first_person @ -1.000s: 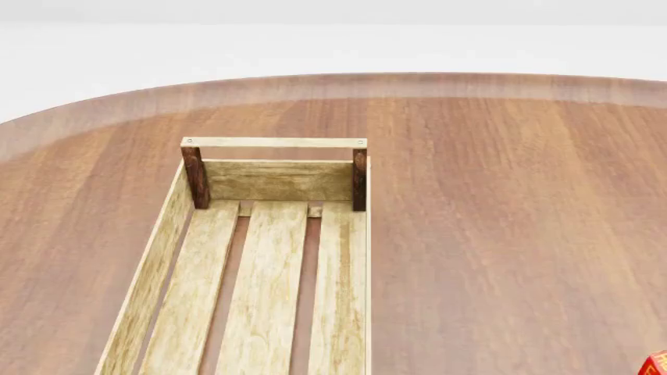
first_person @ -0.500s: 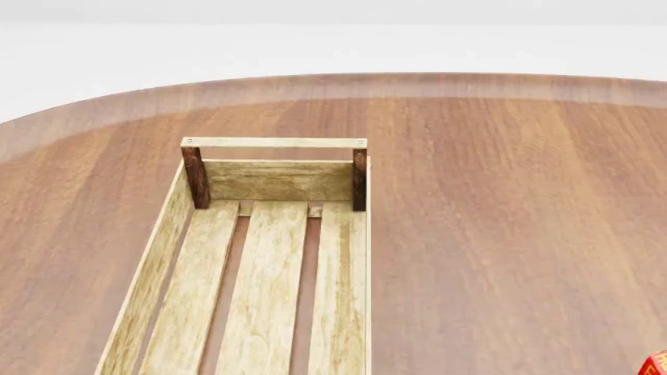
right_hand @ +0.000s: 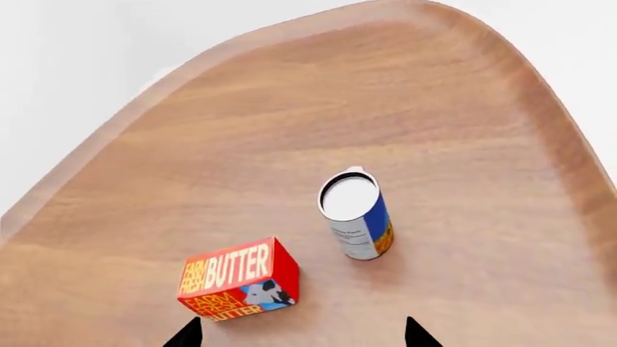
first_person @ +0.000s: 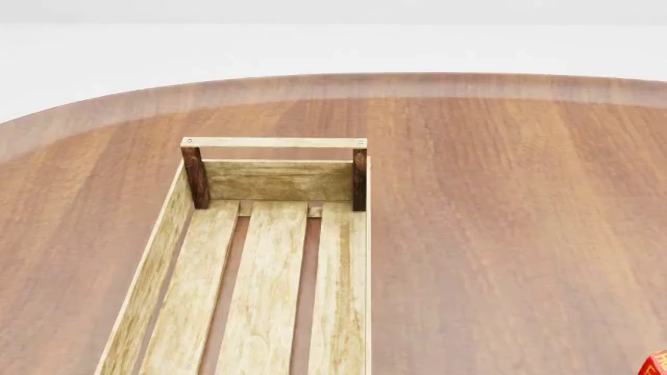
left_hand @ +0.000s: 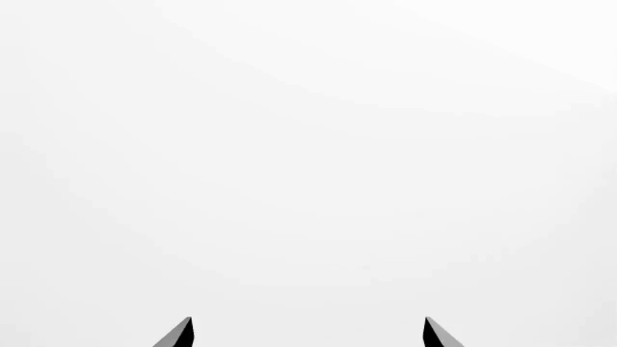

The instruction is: Pick up the cream cheese and put it in the tray.

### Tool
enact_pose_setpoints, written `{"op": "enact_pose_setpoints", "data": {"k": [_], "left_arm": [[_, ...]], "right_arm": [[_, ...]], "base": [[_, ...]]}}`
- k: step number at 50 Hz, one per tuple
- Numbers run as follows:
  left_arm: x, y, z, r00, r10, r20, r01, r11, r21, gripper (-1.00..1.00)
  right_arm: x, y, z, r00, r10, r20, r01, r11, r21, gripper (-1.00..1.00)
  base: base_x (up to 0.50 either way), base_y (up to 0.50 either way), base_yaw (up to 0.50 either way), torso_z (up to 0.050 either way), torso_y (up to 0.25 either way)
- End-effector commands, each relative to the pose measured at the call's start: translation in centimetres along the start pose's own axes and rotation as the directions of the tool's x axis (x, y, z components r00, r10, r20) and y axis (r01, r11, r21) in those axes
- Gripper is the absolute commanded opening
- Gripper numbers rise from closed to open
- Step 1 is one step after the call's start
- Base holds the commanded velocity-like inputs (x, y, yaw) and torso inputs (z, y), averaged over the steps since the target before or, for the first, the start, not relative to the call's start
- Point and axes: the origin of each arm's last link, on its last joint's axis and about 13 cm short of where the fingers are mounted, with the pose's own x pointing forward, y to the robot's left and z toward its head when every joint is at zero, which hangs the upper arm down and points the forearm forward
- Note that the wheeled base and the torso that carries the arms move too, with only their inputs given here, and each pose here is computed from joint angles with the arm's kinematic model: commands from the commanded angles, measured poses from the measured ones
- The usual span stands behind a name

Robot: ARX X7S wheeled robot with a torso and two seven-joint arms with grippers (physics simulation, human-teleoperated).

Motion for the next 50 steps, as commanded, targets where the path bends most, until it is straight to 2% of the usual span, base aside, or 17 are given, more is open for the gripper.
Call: {"op": "enact_pose_setpoints", "data": {"k": [1, 9, 19, 50], "left_arm": [[0.1, 0.2, 0.2, 1.0, -0.002, 0.019, 0.002, 1.0, -0.019, 1.0], [0.1, 0.2, 0.2, 1.0, 0.0, 0.017, 0.0, 1.0, -0.02, 1.0], [0.2, -0.3, 0.1, 1.0, -0.006, 0.013, 0.006, 1.0, -0.017, 1.0], [0.2, 0.1, 0.2, 1.0, -0.003, 0.022, 0.003, 1.0, -0.018, 1.0]], "right_arm": [[1.8, 0.6, -1.5, 0.99, -0.087, -0.109, 0.082, 0.995, -0.048, 1.0], [1.9, 0.2, -2.1, 0.987, -0.112, -0.116, 0.105, 0.992, -0.064, 1.0], [1.5, -0.1, -3.8, 0.981, -0.112, -0.161, 0.091, 0.988, -0.127, 1.0], [2.1, 0.5, -5.9, 0.971, -0.129, -0.202, 0.089, 0.976, -0.197, 1.0]], "base": [[0.0, 0.0, 0.0, 0.0, 0.0], [0.0, 0.0, 0.0, 0.0, 0.0], [0.0, 0.0, 0.0, 0.0, 0.0], [0.0, 0.0, 0.0, 0.0, 0.0]]}}
